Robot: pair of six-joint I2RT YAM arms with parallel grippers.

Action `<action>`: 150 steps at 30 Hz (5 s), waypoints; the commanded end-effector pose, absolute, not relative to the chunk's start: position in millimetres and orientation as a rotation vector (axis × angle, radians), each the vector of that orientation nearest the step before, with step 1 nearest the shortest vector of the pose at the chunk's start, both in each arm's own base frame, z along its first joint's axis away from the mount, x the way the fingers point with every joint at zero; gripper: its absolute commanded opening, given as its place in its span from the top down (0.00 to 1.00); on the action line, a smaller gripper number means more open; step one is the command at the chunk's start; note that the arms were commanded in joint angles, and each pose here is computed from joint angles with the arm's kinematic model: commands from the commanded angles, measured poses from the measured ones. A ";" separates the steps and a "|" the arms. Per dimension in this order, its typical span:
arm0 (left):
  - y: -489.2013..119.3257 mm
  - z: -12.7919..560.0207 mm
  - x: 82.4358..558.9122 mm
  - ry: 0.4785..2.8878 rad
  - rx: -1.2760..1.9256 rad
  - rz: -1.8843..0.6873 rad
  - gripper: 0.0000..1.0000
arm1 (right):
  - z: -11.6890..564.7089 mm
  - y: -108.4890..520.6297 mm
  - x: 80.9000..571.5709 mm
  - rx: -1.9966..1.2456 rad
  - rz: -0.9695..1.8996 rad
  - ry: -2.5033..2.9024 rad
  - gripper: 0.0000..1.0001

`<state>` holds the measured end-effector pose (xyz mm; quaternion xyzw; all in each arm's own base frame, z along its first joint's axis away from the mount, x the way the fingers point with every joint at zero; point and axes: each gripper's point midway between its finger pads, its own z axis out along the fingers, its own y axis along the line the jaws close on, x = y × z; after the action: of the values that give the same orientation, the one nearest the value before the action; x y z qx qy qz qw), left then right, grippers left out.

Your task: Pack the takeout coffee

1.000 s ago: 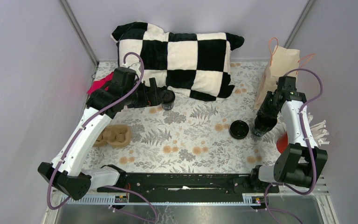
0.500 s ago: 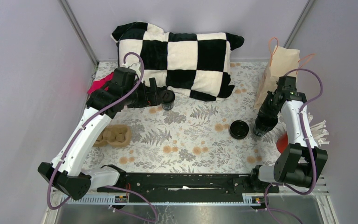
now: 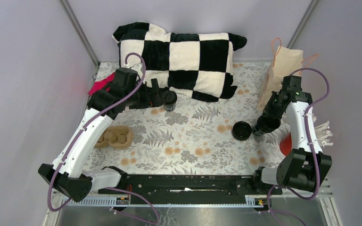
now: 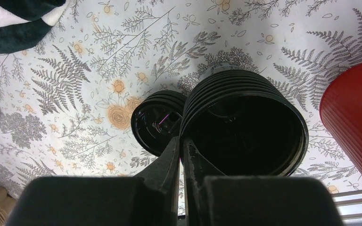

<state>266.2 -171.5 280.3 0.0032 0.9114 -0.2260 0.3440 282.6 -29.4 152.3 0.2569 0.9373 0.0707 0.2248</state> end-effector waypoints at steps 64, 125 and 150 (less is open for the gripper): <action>-161.5 286.2 274.4 2.328 -0.001 -0.517 0.01 | 174.5 301.4 287.9 -0.376 0.278 2.702 0.35; -170.1 272.0 274.9 2.359 0.142 -0.380 0.01 | 50.4 -166.6 323.6 1.403 -0.614 1.992 0.00; -173.7 267.6 264.3 2.372 0.138 -0.440 0.01 | 83.6 -164.5 308.7 1.188 -0.553 1.904 0.31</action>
<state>267.1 -171.9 253.0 0.0539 0.9300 -0.1473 0.3325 298.7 -154.8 51.7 0.4887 0.7744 -0.2129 0.3409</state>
